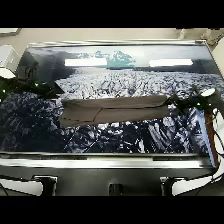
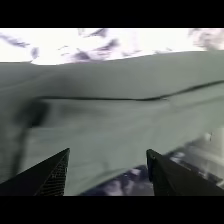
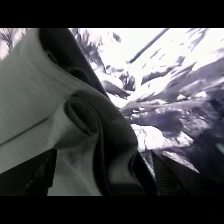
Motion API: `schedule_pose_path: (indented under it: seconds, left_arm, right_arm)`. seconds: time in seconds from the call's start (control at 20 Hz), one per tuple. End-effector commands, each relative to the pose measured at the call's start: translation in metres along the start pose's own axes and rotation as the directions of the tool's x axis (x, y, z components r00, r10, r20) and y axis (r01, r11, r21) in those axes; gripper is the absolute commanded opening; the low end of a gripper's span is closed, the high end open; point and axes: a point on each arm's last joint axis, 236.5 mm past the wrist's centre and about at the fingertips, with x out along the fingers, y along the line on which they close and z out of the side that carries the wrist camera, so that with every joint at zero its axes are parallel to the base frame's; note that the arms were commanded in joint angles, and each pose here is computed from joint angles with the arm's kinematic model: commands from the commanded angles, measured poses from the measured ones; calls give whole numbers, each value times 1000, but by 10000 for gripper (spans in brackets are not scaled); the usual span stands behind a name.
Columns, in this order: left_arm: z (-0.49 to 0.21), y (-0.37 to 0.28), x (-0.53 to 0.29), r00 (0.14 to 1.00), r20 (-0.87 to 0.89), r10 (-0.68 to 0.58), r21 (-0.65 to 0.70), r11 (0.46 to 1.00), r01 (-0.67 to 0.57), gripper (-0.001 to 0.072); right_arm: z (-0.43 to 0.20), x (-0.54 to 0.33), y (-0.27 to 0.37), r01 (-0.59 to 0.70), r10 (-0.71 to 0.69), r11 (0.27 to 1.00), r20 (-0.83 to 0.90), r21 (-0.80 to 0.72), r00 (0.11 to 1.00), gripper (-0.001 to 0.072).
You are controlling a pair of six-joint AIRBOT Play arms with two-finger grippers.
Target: Fold the clothes and pants, and hang the long-sleeved shirts on hangers.
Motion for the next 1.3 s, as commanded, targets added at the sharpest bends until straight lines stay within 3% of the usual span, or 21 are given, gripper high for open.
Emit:
schedule_pose_path:
  seconds: [0.0, 0.05, 0.1, 0.15, 0.2, 0.35, 0.4, 0.45, 0.5, 0.6, 0.9, 1.1, 1.25]
  left_arm:
    - [-5, -55, -14, 996, 20, -86, 72, 994, 84, 542]
    - [-7, -70, -15, 994, 21, -110, 90, 990, 108, 541]
    - [-10, -81, -14, 992, 15, -128, 105, 986, 126, 540]
    - [-14, -93, -9, 989, 1, -145, 120, 982, 144, 539]
    - [-19, -101, -3, 989, -18, -148, 137, 979, 149, 539]
    - [-25, -125, 25, 987, -32, -159, 177, 971, 162, 514]
    - [-23, -133, 38, 986, -24, -162, 191, 968, 164, 456]
    - [-22, -144, 57, 986, -11, -167, 226, 960, 165, 166]
    - [-22, -155, 78, 985, -2, -171, 276, 947, 164, 31]
    - [-34, -172, 133, 985, -22, -169, 282, 945, 168, 28]
    - [-128, -195, 245, 943, -272, -192, 126, 964, 233, 28]
    - [-153, -219, 288, 945, -243, -218, -17, 975, 221, 27]
    - [-166, -269, 315, 927, -153, -341, -176, 933, 314, 26]
  right_arm:
    - [-16, 28, 9, -56, 53, 998, -81, -25, 995, 708]
    - [-14, 34, 17, -77, 76, 997, -70, -21, 995, 673]
    - [-8, 37, 23, -86, 85, 996, -42, -23, 996, 537]
    - [-2, 38, 28, -93, 93, 995, -11, -26, 996, 321]
    - [1, 37, 35, -104, 104, 994, 8, -29, 995, 37]
    - [-2, 12, 60, -146, 150, 982, 23, -120, 988, 32]
    - [-6, -3, 71, -159, 164, 975, 21, -155, 986, 32]
    - [-13, -19, 84, -175, 182, 967, 17, -185, 983, 32]
    - [-19, -35, 96, -185, 194, 958, 19, -219, 981, 32]
    - [-41, -66, 129, -207, 223, 929, 18, -306, 975, 33]
    - [-118, -142, 227, -271, 336, 825, 44, -496, 941, 34]
    - [-164, -171, 264, -313, 397, 762, 28, -566, 917, 34]
    - [-194, -175, 280, -347, 411, 741, -20, -574, 911, 34]
